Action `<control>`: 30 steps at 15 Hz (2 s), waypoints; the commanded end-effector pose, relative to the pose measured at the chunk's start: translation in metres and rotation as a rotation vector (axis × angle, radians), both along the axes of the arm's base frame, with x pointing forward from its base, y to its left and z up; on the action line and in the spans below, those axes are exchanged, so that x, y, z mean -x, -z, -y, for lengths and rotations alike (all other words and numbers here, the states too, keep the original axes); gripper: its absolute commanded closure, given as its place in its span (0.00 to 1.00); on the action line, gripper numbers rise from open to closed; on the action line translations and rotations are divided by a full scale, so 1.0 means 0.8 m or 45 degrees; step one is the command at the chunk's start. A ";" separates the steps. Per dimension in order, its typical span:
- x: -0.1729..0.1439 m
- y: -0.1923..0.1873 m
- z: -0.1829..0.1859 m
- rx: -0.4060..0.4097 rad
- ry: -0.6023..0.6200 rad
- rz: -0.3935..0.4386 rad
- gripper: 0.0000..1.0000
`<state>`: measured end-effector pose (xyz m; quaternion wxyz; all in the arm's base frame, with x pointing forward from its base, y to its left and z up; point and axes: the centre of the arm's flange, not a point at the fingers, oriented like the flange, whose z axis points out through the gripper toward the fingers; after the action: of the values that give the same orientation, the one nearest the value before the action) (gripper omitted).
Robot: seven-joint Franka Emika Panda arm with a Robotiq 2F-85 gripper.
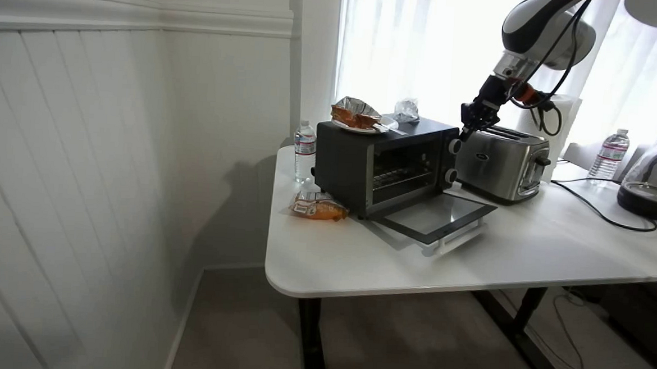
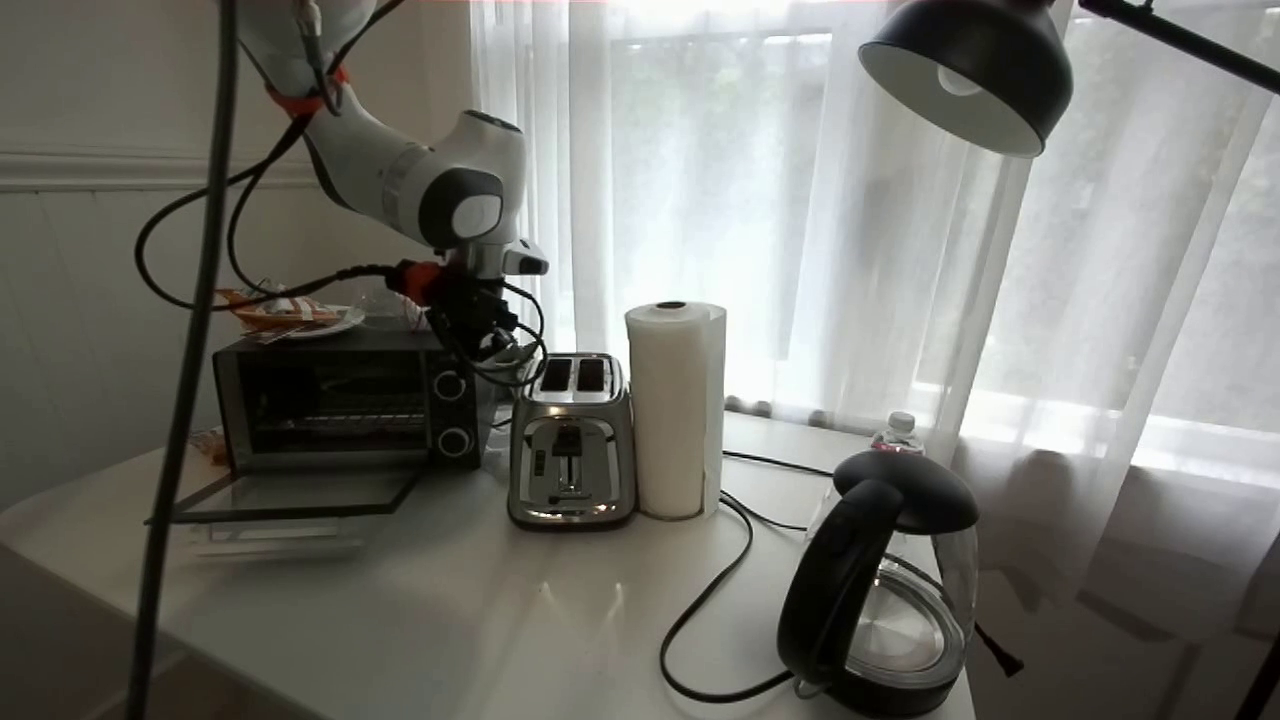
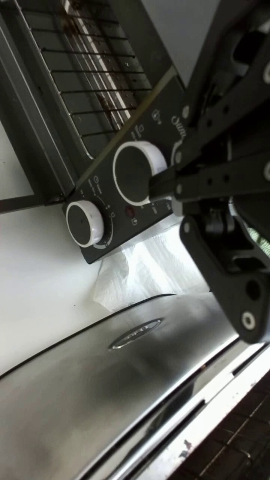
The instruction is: Turn the top dial on the black oven to the left
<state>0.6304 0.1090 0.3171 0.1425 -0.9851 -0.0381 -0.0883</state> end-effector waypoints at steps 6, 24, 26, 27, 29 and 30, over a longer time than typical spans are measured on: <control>0.017 -0.005 -0.028 -0.074 -0.062 -0.061 1.00; 0.028 0.023 -0.039 -0.065 -0.078 -0.095 1.00; 0.029 0.005 -0.038 -0.062 -0.069 -0.086 1.00; 0.031 -0.005 -0.038 -0.064 -0.065 -0.083 1.00; 0.034 -0.025 -0.032 -0.045 -0.068 -0.075 1.00; 0.036 -0.033 -0.028 -0.040 -0.066 -0.081 1.00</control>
<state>0.6165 0.1415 0.3157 0.1634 -0.9829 -0.0611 -0.0581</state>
